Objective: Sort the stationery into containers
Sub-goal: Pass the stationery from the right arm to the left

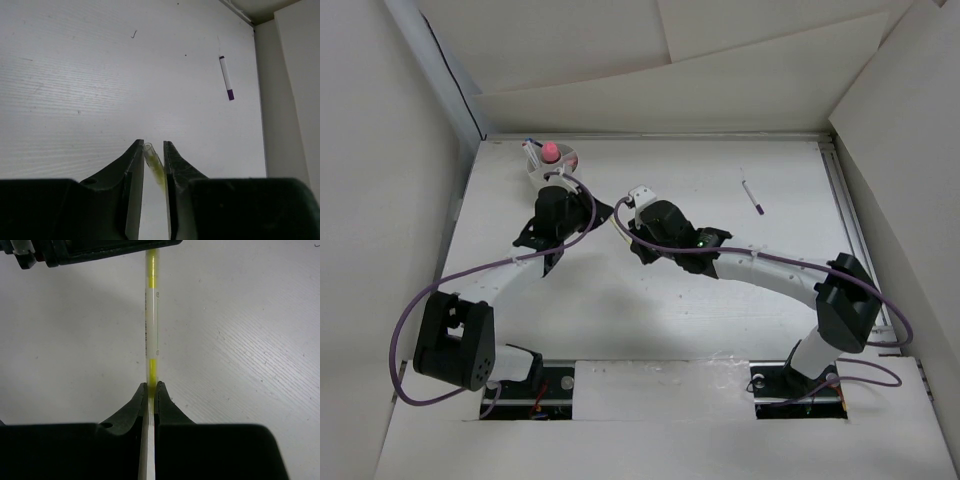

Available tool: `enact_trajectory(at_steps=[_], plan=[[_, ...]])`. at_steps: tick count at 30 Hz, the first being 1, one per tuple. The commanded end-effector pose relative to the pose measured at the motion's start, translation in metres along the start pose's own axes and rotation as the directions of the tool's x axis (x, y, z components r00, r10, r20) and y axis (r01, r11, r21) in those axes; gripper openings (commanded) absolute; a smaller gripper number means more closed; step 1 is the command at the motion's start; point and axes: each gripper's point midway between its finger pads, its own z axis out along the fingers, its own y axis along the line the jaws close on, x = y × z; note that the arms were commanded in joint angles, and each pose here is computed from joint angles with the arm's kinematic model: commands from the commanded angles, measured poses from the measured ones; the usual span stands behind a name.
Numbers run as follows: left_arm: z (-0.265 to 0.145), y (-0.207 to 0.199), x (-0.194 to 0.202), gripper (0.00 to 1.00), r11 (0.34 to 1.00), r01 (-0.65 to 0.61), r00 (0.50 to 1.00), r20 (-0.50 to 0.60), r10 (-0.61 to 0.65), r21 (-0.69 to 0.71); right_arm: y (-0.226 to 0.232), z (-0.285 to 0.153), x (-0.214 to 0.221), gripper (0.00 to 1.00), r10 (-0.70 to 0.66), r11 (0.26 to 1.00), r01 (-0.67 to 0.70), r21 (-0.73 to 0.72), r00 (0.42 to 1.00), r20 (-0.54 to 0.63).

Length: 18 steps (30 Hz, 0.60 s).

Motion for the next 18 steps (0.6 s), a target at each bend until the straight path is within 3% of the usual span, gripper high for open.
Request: enact_trajectory(at_steps=[1,4,8,9,10,14,18], plan=[[-0.003,-0.026,-0.021,0.12,0.997,-0.017,0.998,0.065,0.012,0.071,0.013,-0.020,-0.047,0.00,0.005,0.999,0.000,-0.037,0.992,0.126],[-0.003,-0.028,-0.023,0.00,0.997,-0.007,0.998,0.070,0.001,0.078,0.013,-0.017,-0.047,0.00,0.004,0.999,0.000,-0.037,0.992,0.125],[-0.004,-0.044,-0.035,0.00,0.994,0.014,0.996,0.088,-0.024,0.113,0.013,-0.019,-0.052,0.04,0.015,0.999,-0.011,-0.032,0.991,0.135],[-0.005,-0.048,-0.042,0.00,0.993,0.011,0.994,0.106,-0.023,0.116,0.013,-0.022,-0.055,0.09,0.017,0.999,-0.012,-0.034,0.989,0.145],[-0.005,-0.048,-0.045,0.00,0.994,0.012,0.993,0.112,-0.024,0.108,0.013,-0.029,-0.061,0.22,0.021,0.999,-0.015,-0.039,0.986,0.163],[-0.007,-0.055,-0.073,0.00,0.998,0.015,0.982,0.187,-0.028,0.067,0.008,-0.049,-0.067,0.56,0.028,0.999,-0.023,-0.027,0.979,0.200],[-0.009,-0.058,-0.119,0.00,0.999,0.044,0.959,0.278,-0.050,0.028,-0.009,-0.076,-0.076,0.65,0.045,0.999,-0.048,0.003,0.964,0.263]])
